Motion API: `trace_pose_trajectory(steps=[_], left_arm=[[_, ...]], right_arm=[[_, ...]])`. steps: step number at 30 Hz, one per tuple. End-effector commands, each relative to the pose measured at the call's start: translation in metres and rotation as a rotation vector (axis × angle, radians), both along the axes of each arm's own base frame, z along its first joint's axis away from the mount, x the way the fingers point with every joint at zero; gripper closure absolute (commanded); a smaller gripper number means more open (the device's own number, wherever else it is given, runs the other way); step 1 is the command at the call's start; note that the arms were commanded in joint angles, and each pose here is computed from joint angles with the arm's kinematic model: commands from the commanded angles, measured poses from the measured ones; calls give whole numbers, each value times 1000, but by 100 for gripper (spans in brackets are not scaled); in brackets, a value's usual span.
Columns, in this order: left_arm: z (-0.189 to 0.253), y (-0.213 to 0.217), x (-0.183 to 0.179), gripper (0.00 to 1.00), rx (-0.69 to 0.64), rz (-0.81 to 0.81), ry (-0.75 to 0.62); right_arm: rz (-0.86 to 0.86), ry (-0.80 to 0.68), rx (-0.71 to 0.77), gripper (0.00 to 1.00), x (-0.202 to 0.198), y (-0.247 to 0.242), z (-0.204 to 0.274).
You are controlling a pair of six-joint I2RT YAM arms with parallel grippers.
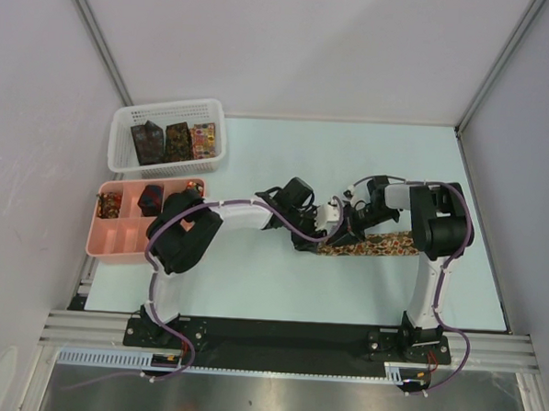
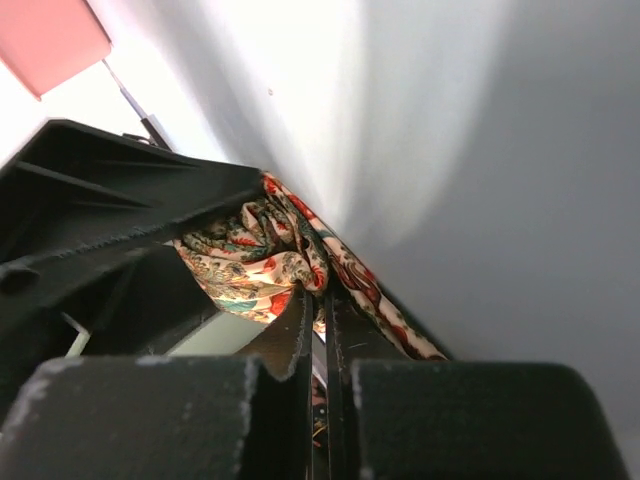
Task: Roll the ties
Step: Roll the tie at the center of the board.
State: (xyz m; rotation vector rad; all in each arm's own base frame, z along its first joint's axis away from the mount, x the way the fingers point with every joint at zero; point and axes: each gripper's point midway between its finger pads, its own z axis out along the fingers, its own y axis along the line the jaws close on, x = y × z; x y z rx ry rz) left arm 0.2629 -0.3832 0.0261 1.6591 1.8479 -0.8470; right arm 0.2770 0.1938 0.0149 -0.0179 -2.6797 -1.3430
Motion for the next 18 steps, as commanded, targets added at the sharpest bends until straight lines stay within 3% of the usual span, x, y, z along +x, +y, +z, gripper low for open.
trace_pose_trajectory(steps=[1, 2, 6, 13, 16, 18], left_arm=[[-3, -14, 2, 58, 16, -22, -16], [-7, -8, 2, 67, 47, -26, -24], [-10, 16, 0, 78, 137, -54, -79], [-17, 47, -12, 81, 247, -77, -92], [-20, 47, -9, 81, 273, -78, -93], [-23, 47, -8, 80, 287, -81, -83]], right_arm=[[30, -1, -99, 100, -6, 5, -40], [28, -11, -78, 100, -4, 7, -36], [49, -27, -15, 97, 2, 19, -19], [45, -51, 41, 61, 7, 1, 21], [59, -83, 74, 53, 5, 6, 33], [69, -89, 87, 52, 4, 14, 39]])
